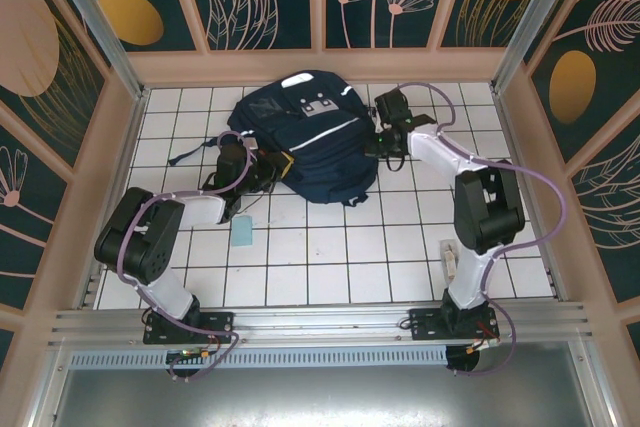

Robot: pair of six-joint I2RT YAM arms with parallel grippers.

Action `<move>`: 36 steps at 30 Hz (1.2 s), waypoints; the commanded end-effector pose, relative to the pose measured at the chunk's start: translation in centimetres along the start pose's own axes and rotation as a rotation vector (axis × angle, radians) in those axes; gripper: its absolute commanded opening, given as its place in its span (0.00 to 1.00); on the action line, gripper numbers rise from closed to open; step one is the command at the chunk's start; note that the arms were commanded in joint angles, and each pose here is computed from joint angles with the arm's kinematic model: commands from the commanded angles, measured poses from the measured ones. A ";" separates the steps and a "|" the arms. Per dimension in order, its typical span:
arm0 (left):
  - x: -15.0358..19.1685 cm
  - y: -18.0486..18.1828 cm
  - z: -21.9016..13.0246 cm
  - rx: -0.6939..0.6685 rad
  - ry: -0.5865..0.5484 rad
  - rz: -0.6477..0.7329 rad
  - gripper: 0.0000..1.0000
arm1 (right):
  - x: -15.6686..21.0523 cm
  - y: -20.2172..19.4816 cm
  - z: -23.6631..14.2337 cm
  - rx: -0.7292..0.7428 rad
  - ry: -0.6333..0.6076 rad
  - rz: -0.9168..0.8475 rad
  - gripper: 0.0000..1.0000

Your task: Pack books, pencil case, and school supplies into a backpack

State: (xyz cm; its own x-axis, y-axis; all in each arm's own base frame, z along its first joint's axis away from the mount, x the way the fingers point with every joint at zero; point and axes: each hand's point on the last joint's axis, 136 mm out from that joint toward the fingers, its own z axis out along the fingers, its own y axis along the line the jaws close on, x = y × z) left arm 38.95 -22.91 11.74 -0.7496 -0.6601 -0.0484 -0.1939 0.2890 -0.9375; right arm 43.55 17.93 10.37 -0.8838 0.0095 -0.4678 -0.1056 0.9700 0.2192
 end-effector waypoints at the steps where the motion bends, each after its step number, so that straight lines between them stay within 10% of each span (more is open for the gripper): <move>1: -1.3 -1.6 -0.7 0.005 -0.022 0.092 0.00 | -1.1 -6.8 -0.2 0.295 -0.004 -0.021 0.00; 14: -7.3 -2.2 4.8 0.012 -0.070 0.127 0.00 | 9.0 3.8 -6.7 -0.329 0.057 0.149 0.00; 22: -9.2 -3.9 4.3 -0.006 -0.102 0.140 0.74 | 8.7 11.1 -6.1 -0.614 -0.015 0.196 0.00; 36: -1.4 -3.4 -0.3 0.004 -0.017 0.077 0.76 | 4.0 22.5 -7.4 -0.992 0.024 0.022 0.00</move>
State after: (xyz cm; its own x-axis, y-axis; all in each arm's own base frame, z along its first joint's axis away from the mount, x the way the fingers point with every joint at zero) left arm 40.55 -22.62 15.24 -0.7613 -0.6323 -0.1440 -0.1177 0.3531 -0.9282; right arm 35.41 34.56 13.84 -0.9442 0.0839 -0.3186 -0.2357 0.5037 0.8311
